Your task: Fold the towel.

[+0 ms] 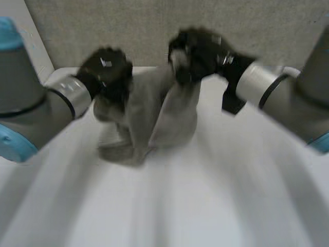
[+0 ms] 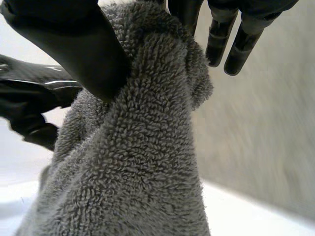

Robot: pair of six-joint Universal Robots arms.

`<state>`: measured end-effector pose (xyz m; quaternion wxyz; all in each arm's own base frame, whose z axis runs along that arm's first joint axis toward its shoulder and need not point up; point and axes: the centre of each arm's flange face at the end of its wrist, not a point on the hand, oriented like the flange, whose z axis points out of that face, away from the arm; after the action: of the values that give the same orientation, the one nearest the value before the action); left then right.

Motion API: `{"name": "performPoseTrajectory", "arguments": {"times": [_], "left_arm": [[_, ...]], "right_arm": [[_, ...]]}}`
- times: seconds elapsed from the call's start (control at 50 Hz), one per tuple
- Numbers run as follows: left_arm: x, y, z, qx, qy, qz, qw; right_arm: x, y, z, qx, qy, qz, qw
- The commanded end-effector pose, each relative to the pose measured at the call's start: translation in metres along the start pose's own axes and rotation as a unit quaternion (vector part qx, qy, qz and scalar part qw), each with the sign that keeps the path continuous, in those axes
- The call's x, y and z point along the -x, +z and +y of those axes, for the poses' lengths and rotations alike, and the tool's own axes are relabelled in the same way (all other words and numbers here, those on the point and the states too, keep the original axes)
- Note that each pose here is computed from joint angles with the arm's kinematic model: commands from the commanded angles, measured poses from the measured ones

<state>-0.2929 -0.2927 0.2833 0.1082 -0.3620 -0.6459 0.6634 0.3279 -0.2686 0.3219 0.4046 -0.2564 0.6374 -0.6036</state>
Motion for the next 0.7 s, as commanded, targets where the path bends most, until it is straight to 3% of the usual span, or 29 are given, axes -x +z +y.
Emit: {"name": "performPoseTrajectory", "arguments": {"times": [0.02,0.16,0.2,0.22,0.26,0.32,0.44,0.54,0.58,0.7], "left_arm": [[0.001,-0.034,-0.020,-0.057,-0.072,-0.016,0.996],[-0.013,-0.051,0.025,-0.031,-0.072,-0.022,0.997],[-0.014,-0.052,0.036,-0.025,-0.069,-0.025,0.997],[-0.015,-0.053,0.045,-0.021,-0.065,-0.028,0.997],[-0.018,-0.054,0.055,-0.013,-0.061,-0.027,0.998],[-0.026,-0.055,0.071,0.005,-0.056,-0.020,0.998],[-0.041,-0.055,0.096,0.046,-0.062,0.002,0.997],[-0.049,-0.059,0.101,0.056,-0.065,0.013,0.996],[-0.049,-0.059,0.101,0.056,-0.065,0.013,0.996],[-0.046,-0.056,0.095,0.045,-0.063,0.008,0.997]], "right_arm": [[0.002,-0.016,-0.029,0.020,-0.057,-0.071,0.996],[-0.004,-0.042,0.019,0.149,-0.151,-0.024,0.977],[-0.016,-0.054,0.044,0.222,-0.248,0.048,0.942],[-0.016,-0.054,0.044,0.223,-0.248,0.048,0.941],[-0.029,-0.056,0.058,0.234,-0.316,0.141,0.908],[-0.023,-0.049,0.068,0.192,-0.349,0.177,0.900],[-0.015,-0.052,0.086,0.191,-0.349,0.173,0.901],[-0.011,-0.060,0.101,0.205,-0.299,0.173,0.916],[-0.013,-0.064,0.107,0.205,-0.248,0.183,0.929],[-0.010,-0.070,0.117,0.214,-0.202,0.173,0.940]]}}
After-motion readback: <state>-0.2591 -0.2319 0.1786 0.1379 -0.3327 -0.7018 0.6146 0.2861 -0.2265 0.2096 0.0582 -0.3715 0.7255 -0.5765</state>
